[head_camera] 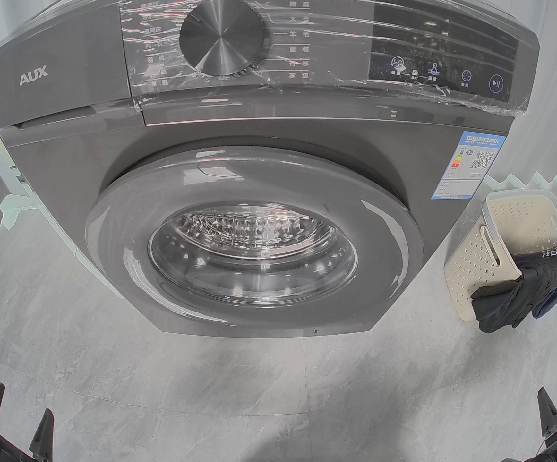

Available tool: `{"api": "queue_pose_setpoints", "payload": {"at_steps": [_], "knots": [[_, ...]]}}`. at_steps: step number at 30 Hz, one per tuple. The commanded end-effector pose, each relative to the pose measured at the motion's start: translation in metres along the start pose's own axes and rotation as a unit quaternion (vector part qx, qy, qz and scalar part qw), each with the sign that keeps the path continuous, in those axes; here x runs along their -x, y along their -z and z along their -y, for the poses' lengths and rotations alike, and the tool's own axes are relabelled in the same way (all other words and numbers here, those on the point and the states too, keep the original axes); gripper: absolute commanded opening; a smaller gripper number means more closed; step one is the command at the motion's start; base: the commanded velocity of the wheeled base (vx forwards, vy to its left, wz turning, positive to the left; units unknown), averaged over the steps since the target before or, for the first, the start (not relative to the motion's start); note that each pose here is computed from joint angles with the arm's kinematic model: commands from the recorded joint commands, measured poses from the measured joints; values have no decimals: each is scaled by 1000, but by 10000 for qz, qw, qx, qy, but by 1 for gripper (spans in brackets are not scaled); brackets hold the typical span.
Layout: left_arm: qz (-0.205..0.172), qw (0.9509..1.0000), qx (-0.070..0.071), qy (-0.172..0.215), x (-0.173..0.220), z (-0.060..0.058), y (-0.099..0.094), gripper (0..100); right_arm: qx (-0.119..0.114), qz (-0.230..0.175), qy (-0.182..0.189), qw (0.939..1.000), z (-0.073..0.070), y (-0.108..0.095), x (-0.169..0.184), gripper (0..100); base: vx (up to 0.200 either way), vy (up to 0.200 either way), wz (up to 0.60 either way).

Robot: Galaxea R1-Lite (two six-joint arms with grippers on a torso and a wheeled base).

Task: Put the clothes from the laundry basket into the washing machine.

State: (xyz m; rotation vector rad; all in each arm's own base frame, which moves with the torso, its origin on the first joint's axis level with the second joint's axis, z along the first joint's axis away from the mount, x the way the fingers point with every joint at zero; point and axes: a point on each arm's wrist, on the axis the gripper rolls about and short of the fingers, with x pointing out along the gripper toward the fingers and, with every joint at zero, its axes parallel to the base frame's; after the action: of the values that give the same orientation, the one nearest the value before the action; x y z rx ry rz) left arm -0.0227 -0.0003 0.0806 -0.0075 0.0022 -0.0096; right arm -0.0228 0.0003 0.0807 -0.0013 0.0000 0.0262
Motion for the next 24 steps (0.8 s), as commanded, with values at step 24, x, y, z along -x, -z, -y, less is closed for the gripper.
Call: {"api": "queue_pose_setpoints", "payload": {"at_steps": [24], "knots": [[11,10000,1,-9,0,0,5,100,55,0,0,10000,0,5,0,100,0,75,0]]}}
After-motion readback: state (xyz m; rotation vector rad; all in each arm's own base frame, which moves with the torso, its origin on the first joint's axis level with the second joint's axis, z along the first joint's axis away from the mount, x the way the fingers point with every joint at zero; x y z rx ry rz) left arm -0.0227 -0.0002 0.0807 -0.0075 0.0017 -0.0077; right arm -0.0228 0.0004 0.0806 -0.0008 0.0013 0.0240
